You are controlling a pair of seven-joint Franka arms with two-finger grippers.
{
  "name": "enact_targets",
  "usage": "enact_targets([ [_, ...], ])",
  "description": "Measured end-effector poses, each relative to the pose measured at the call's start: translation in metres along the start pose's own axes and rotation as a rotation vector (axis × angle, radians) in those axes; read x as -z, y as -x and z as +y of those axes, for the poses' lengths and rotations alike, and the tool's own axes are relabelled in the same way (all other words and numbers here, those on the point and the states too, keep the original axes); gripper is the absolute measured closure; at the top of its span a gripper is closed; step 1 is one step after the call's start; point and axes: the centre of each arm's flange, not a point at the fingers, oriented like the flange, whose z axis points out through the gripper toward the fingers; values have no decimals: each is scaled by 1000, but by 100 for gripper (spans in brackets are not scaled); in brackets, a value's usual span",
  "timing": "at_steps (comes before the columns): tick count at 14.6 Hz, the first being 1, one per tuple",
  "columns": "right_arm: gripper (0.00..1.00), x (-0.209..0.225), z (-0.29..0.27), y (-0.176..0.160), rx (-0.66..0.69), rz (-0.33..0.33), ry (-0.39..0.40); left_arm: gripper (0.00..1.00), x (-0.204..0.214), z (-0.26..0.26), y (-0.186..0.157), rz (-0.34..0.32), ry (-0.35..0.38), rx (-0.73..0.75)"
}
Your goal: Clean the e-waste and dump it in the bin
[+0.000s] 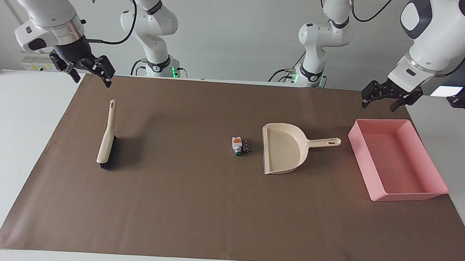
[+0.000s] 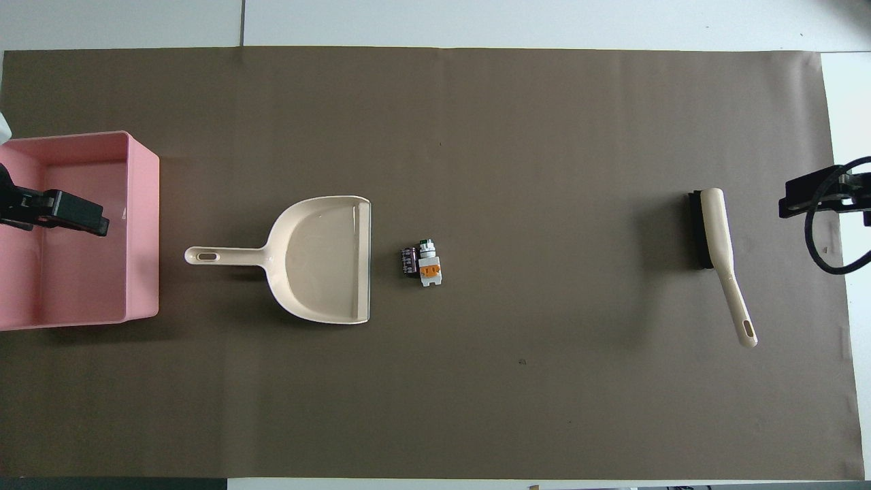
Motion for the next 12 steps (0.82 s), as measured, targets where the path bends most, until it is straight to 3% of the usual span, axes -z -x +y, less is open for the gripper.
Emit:
enact_targets([
  [10,0,-3,2,-1,3,-1,0,1,0,-1,0,-3,0,1],
  [12,0,-7,3,-4,32,21,-2,1,-3,0,4,-35,4,1],
])
